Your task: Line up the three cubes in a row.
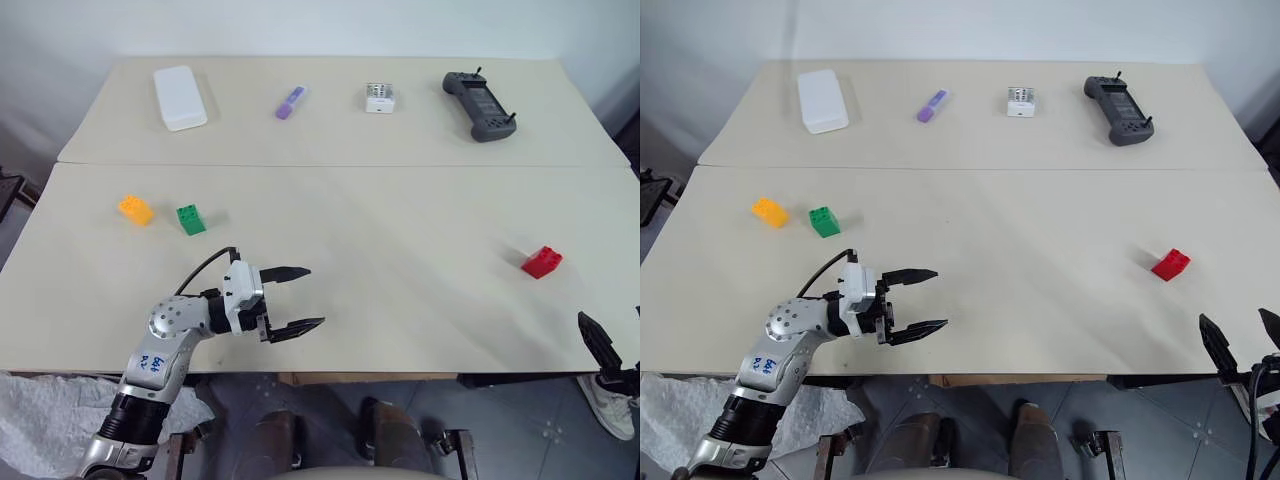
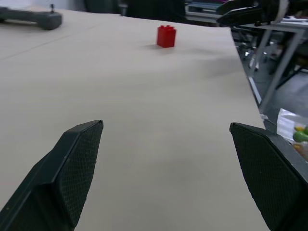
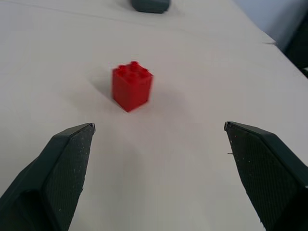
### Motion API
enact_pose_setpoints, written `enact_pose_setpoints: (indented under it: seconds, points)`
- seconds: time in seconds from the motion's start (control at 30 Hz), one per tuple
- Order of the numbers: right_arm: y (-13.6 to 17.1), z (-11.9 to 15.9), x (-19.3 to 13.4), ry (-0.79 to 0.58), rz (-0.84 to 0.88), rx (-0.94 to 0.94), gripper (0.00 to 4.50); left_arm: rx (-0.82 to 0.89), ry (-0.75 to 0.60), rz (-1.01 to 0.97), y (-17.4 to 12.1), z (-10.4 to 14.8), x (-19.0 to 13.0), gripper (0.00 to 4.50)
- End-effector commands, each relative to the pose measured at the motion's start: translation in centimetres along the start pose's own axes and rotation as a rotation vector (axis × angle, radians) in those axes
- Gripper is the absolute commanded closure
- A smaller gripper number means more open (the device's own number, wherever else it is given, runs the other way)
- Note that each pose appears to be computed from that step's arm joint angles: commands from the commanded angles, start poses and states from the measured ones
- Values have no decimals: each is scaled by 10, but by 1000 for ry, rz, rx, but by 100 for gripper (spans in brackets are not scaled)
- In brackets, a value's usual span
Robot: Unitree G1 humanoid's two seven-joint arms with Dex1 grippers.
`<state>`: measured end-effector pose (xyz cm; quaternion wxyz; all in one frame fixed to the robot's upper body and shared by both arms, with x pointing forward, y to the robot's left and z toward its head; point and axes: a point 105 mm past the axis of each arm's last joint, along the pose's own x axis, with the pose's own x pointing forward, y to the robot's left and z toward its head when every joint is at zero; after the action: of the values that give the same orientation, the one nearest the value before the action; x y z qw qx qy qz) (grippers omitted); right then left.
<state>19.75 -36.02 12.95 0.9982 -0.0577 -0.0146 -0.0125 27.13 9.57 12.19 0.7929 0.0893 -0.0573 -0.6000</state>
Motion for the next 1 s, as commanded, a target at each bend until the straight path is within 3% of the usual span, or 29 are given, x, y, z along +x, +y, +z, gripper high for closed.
enact_pose_setpoints:
  seconds: [0.03, 0.17, 0.23, 0.4, 0.63, 0.83, 0.93, 1.0]
  points:
    - [9, 29, 23, -58, 14, 38, 0, 20, -11, 29, 6, 3, -2, 1]
    - [15, 45, 52, 21, -22, 172, 0, 38, -8, 45, 6, 3, -5, 1]
    - [14, 42, 67, 134, -90, 193, 0, 48, -7, 57, 7, 3, -5, 1]
    - [16, 38, 89, 258, -215, 242, 0, 60, -9, 65, 7, 4, -6, 1]
    - [31, 18, 101, 391, -293, 295, 0, 71, -1, 62, 5, 5, -8, 1]
    - [30, 7, 102, 422, -342, 262, 0, 75, 0, 63, 5, 5, -9, 1]
    - [34, 5, 104, 418, -347, 279, 56, 78, 0, 64, 7, 6, -9, 0]
    - [39, 5, 103, 418, -340, 284, 115, 81, 1, 64, 8, 6, -9, 0]
